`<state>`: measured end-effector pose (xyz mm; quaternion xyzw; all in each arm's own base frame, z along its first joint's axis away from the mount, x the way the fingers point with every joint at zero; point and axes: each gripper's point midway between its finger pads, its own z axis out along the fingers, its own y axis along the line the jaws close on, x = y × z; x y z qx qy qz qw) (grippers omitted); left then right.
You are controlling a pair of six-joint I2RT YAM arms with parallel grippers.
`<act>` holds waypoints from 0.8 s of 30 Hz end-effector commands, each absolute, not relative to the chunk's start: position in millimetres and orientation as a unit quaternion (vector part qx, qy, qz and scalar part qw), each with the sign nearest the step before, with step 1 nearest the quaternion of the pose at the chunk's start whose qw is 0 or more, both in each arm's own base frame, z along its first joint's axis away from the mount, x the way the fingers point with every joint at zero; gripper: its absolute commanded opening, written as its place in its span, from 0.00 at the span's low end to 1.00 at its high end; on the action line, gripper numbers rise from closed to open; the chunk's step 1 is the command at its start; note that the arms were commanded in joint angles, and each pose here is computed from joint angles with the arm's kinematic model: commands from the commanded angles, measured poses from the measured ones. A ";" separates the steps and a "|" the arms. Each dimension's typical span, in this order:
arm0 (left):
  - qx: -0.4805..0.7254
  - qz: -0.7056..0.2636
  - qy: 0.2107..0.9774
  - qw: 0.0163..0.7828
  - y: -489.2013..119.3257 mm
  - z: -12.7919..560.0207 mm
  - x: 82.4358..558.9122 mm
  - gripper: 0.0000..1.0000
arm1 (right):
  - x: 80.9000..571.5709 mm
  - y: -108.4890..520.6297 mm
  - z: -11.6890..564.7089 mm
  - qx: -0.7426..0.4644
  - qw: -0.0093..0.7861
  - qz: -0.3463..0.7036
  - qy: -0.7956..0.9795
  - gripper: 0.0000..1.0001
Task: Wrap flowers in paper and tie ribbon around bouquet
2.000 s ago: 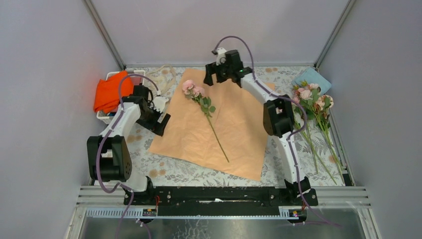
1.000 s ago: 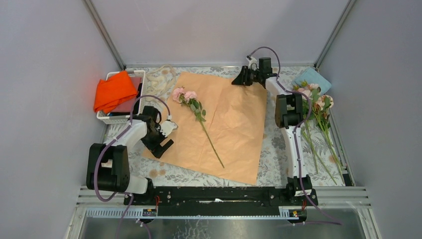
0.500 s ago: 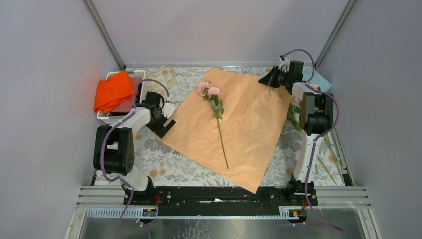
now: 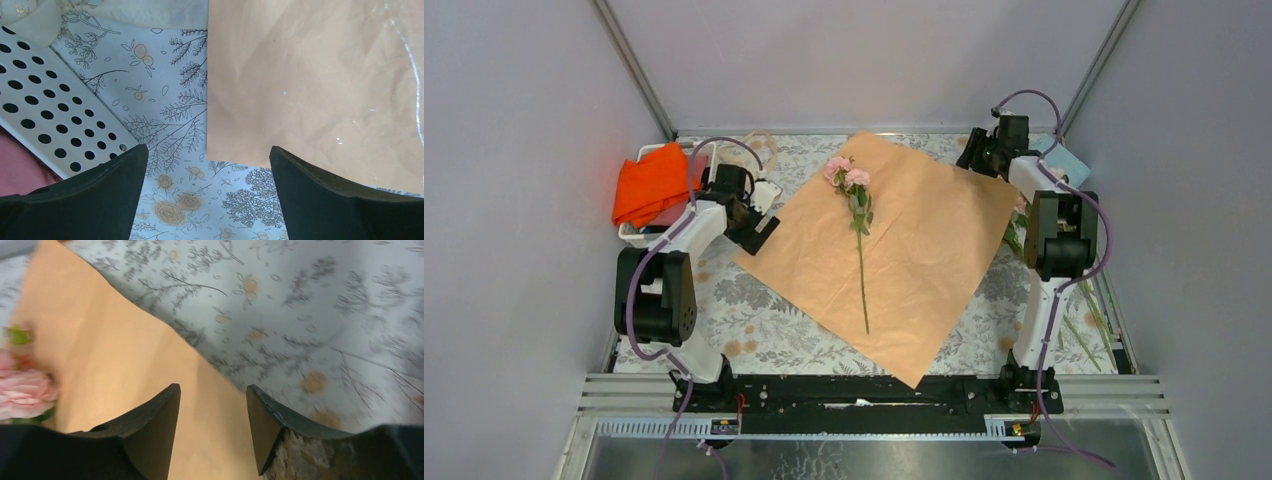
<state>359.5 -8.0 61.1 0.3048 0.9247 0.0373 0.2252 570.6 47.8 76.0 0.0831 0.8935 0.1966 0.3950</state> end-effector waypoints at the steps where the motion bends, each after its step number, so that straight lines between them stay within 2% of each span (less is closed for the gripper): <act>1: 0.301 0.013 0.918 0.258 -19.6 81.5 361.4 0.99 | 542.9 63.6 145.9 0.013 0.457 0.003 0.889 0.63; 4: 0.294 0.001 0.920 0.258 -23.7 81.7 357.9 0.99 | 513.2 109.6 140.4 -0.046 0.449 -0.038 0.892 0.73; 7: 0.291 -0.012 0.921 0.258 -28.5 81.6 354.8 0.99 | 485.8 167.5 127.3 -0.096 0.424 0.010 0.901 0.76; 10: 0.290 -0.029 0.921 0.260 -34.0 80.3 350.9 0.99 | 447.7 248.0 111.7 -0.167 0.377 0.151 0.899 0.70; 14: 0.284 -0.040 0.924 0.255 -37.4 67.9 346.7 0.99 | 413.9 311.5 96.7 -0.199 0.333 0.230 0.892 0.67; 18: 0.274 -0.031 0.930 0.242 -33.0 52.7 343.9 0.99 | 410.0 331.7 71.7 -0.190 0.311 0.215 0.906 0.66; 24: 0.266 0.037 0.938 0.221 -7.0 28.8 341.7 0.99 | 418.4 320.1 33.6 -0.164 0.300 0.162 0.926 0.51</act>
